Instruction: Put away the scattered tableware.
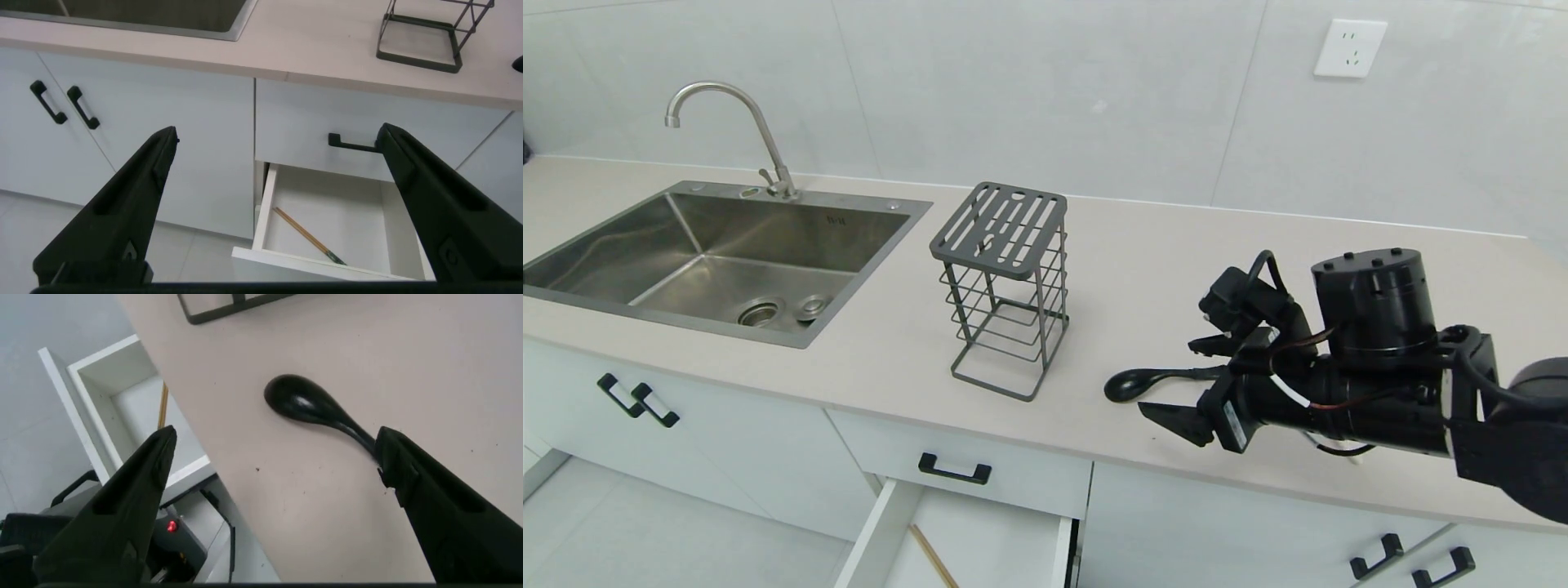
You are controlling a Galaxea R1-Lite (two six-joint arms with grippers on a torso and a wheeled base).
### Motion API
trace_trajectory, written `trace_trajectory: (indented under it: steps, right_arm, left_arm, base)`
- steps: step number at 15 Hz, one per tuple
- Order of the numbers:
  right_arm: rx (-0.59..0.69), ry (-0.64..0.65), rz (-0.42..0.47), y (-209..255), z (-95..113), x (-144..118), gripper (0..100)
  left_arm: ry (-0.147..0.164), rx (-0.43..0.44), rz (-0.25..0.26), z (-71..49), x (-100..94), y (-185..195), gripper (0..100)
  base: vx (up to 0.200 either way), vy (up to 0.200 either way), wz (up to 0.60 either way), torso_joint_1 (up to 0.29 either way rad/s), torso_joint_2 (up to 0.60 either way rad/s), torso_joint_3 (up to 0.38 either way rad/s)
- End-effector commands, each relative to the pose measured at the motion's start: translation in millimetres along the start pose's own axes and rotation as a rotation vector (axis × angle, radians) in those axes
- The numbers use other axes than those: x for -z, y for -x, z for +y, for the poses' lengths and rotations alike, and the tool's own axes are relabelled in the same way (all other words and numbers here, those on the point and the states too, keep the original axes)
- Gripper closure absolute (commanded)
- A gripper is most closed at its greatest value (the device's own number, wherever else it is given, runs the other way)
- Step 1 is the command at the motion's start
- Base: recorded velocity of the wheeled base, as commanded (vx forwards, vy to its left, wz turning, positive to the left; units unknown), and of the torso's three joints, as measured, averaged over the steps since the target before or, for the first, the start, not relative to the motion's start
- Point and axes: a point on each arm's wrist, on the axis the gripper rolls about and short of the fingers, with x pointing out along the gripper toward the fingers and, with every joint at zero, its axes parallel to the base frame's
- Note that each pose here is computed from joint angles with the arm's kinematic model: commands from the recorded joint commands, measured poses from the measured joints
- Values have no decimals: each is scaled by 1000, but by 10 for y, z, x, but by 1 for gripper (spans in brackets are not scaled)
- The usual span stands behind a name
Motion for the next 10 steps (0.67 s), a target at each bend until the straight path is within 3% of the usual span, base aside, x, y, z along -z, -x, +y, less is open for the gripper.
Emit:
trace_trajectory:
  steps: [1,6,10]
  right_arm:
    - [-14,-10,22,-183,-41,67,0]
    - [-1,-18,49,-337,-93,152,0]
    - [46,-49,56,-290,-281,207,0]
  left_arm:
    - [0,0,2,0,0,-1,0]
    - [0,0,2,0,0,-1,0]
    - [0,0,2,0,0,-1,0]
  base:
    - [0,0,0,0,0,0]
    - [0,0,0,0,0,0]
    - [0,0,0,0,0,0]
